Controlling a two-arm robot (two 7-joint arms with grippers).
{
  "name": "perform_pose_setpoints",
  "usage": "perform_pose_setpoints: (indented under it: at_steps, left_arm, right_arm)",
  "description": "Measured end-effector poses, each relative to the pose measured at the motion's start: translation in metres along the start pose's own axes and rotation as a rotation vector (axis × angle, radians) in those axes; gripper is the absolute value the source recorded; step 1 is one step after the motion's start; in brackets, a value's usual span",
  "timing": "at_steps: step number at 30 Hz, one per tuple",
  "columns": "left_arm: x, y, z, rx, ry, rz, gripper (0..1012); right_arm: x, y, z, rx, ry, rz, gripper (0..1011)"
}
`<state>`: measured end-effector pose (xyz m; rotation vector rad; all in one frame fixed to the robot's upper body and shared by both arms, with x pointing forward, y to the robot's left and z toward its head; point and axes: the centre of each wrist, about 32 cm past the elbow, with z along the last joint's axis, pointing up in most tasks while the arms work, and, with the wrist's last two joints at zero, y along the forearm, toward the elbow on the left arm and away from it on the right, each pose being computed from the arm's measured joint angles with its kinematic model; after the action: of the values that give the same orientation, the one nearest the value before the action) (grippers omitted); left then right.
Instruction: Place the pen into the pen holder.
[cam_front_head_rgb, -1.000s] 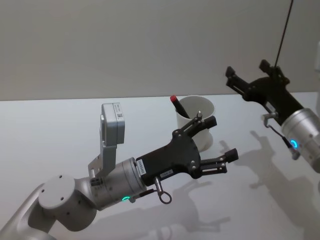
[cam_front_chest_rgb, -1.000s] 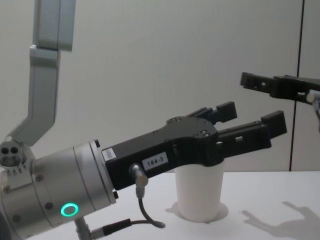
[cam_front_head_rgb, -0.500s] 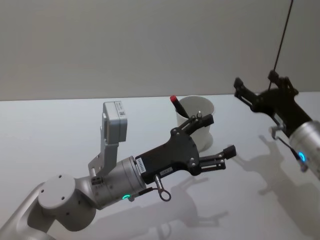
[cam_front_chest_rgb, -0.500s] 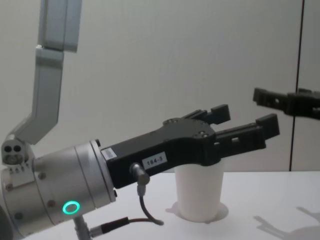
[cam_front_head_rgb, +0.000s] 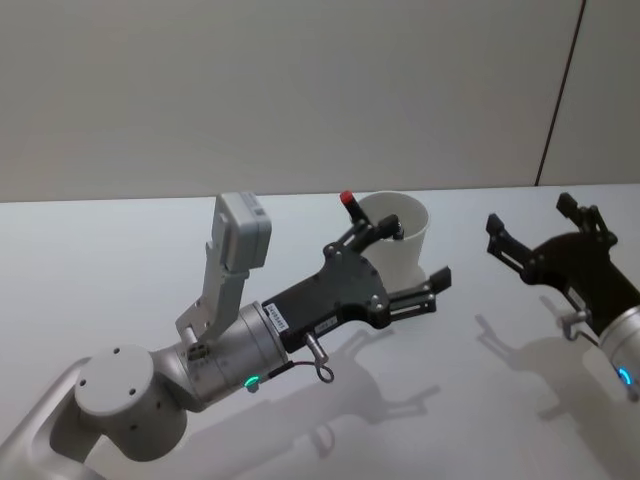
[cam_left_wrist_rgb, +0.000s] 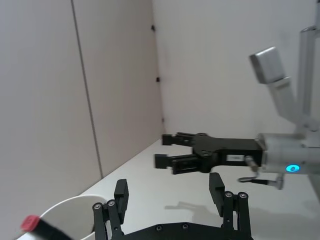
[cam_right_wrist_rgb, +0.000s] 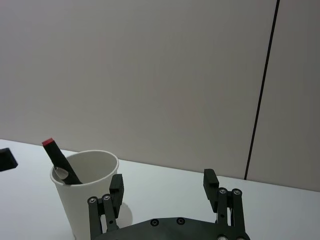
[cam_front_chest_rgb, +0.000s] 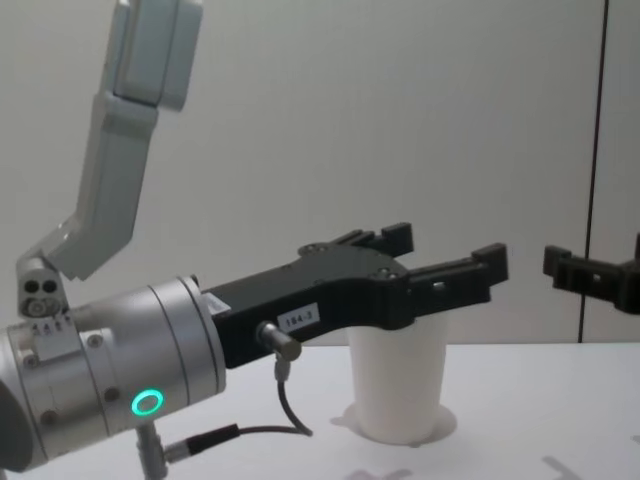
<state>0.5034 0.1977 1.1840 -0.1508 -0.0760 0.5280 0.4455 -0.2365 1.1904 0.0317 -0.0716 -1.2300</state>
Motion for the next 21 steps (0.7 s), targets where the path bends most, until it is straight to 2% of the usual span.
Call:
perform_pose_setpoints:
  at_steps: [7,21]
  left_arm:
    - [-0.0009,0.0004,0.0027,0.028,-0.026,0.068,1001]
    - [-0.0032,0.0012,0.0091,0.086,-0.097,0.230,1001]
  right_arm:
    - [0.0000,-0.0020,-0.0012,-0.002,-0.005,-0.001,1002]
    - [-0.0002,-0.0023,-0.0015,-0.002,-0.006,0.000,1002]
